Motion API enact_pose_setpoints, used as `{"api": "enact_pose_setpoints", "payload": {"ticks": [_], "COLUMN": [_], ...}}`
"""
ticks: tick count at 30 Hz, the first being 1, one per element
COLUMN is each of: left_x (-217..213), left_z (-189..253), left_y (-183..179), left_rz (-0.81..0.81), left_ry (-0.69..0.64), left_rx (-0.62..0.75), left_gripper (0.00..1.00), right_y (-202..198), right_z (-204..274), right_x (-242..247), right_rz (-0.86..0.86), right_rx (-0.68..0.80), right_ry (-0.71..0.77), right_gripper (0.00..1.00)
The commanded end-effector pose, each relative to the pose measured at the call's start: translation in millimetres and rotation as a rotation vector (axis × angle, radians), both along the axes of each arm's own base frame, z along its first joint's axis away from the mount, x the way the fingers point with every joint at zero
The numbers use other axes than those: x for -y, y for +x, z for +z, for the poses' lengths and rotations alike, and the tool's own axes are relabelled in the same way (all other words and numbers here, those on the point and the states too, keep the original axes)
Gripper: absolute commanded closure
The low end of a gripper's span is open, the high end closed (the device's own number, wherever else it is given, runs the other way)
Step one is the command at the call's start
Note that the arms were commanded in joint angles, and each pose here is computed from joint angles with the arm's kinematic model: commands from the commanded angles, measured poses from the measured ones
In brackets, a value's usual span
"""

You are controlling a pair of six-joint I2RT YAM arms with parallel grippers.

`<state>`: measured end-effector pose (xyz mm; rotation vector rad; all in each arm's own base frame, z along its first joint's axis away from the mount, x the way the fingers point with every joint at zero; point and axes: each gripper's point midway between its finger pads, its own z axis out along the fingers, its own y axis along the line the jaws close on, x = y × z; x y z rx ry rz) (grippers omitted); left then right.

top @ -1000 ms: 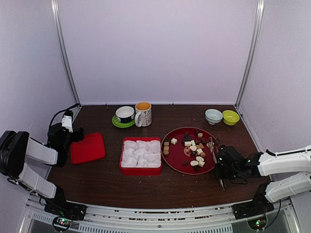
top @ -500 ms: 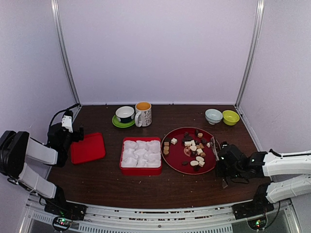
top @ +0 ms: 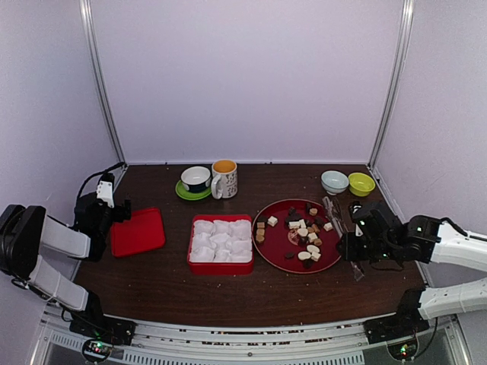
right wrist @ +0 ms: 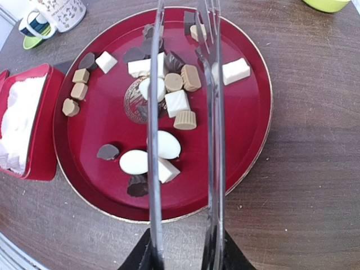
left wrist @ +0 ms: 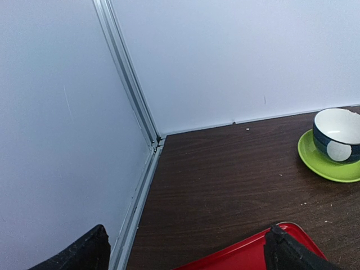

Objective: Pack the chocolate

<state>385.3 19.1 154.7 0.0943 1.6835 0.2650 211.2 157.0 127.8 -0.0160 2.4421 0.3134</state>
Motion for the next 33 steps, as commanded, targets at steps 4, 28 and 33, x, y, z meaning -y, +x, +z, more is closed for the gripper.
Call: {"api": "enact_pose_setpoints", "payload": {"ticks": [4, 28, 33], "left_x": [0, 0, 0], "left_z": [12, 11, 12], "left_y": [1, 1, 1], "left_rz": [-0.006, -0.006, -0.006], "left_ry": [-0.005, -0.005, -0.005], "left_rx": [0.054, 0.053, 0.054], "left_gripper": [0.02, 0.02, 0.02], "right_y": [-13, -30, -30], "right_z": [-2, -28, -33], "right_x": [-8, -43, -44], "right_rz": [0.059, 0.228, 0.229], "right_rx": [-0.083, -0.246, -0.266], "right_ry": [0.012, 0.004, -0.035], "right_gripper": [0.69, 0.63, 0.63]}}
